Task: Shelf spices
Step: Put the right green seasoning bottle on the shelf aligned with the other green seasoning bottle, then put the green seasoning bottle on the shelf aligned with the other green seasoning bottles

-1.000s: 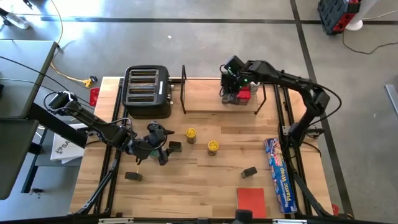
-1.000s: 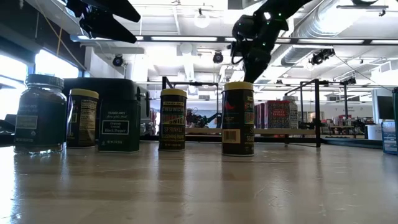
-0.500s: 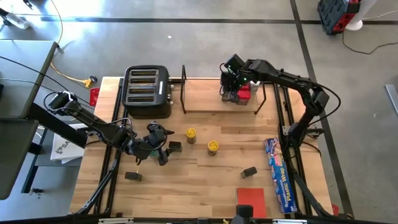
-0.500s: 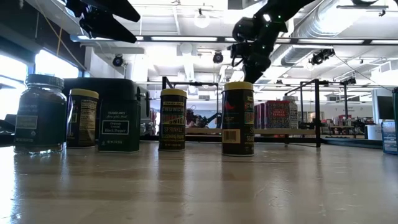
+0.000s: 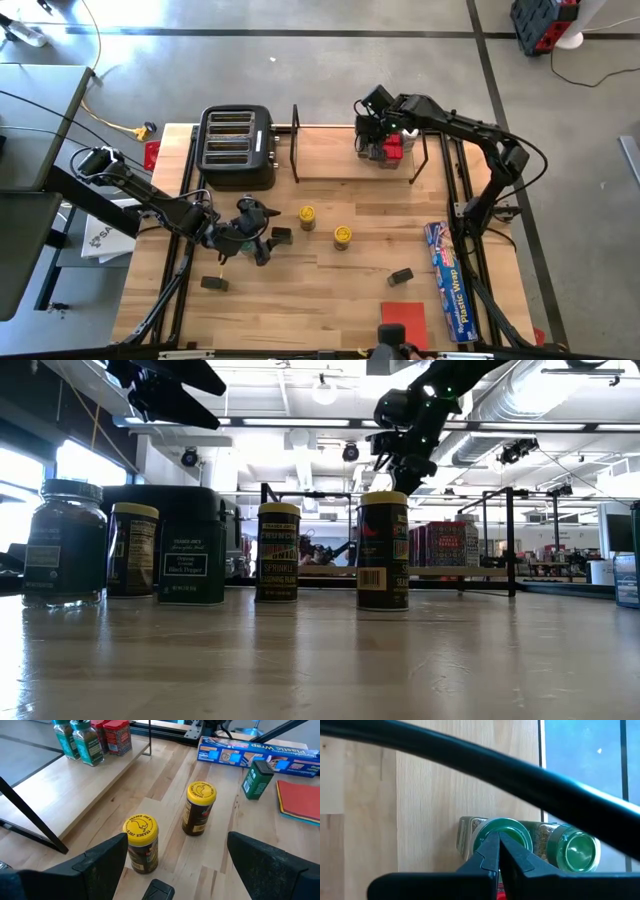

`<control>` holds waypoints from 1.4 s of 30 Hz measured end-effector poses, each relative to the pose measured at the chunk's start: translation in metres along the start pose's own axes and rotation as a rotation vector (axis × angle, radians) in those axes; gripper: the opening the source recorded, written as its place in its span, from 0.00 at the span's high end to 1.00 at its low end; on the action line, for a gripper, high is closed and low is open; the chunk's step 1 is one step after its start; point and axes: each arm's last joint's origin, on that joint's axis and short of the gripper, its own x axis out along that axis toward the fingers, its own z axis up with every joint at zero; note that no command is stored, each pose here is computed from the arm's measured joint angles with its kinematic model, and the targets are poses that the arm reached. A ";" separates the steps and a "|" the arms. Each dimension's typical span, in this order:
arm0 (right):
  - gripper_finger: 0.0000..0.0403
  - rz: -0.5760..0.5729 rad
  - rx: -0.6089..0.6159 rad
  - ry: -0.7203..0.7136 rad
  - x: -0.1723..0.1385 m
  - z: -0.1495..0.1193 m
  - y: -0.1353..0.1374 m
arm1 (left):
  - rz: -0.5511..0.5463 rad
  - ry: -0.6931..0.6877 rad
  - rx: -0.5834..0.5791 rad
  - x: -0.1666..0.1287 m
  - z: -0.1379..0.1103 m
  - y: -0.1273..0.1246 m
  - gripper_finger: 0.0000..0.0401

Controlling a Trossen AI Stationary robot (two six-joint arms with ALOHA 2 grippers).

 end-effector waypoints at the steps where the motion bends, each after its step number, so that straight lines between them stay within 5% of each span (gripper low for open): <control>1: 1.00 -0.003 -0.002 0.000 0.000 0.000 0.000 | 0.000 0.000 0.000 0.000 0.000 0.000 0.16; 9: 1.00 -0.027 -0.004 -0.004 -0.007 -0.001 0.000 | -0.001 0.000 -0.001 0.000 0.000 0.000 0.16; 15: 1.00 -0.078 -0.005 -0.104 -0.046 0.007 0.014 | -0.001 -0.001 -0.001 0.000 0.000 0.000 0.16; 23: 1.00 -0.005 -0.077 -0.329 -0.116 0.027 0.094 | 0.007 -0.004 0.007 0.000 0.000 0.000 0.16; 28: 1.00 0.156 -0.043 -0.416 -0.120 0.028 0.158 | 0.015 0.020 0.034 0.000 -0.003 0.002 0.16; 35: 1.00 0.305 -0.030 -0.530 -0.087 0.029 0.231 | -0.151 0.354 0.104 -0.025 0.002 0.008 0.16; 42: 1.00 0.275 -0.002 -0.708 -0.061 0.026 0.261 | -0.186 0.671 0.197 -0.044 -0.005 0.019 0.16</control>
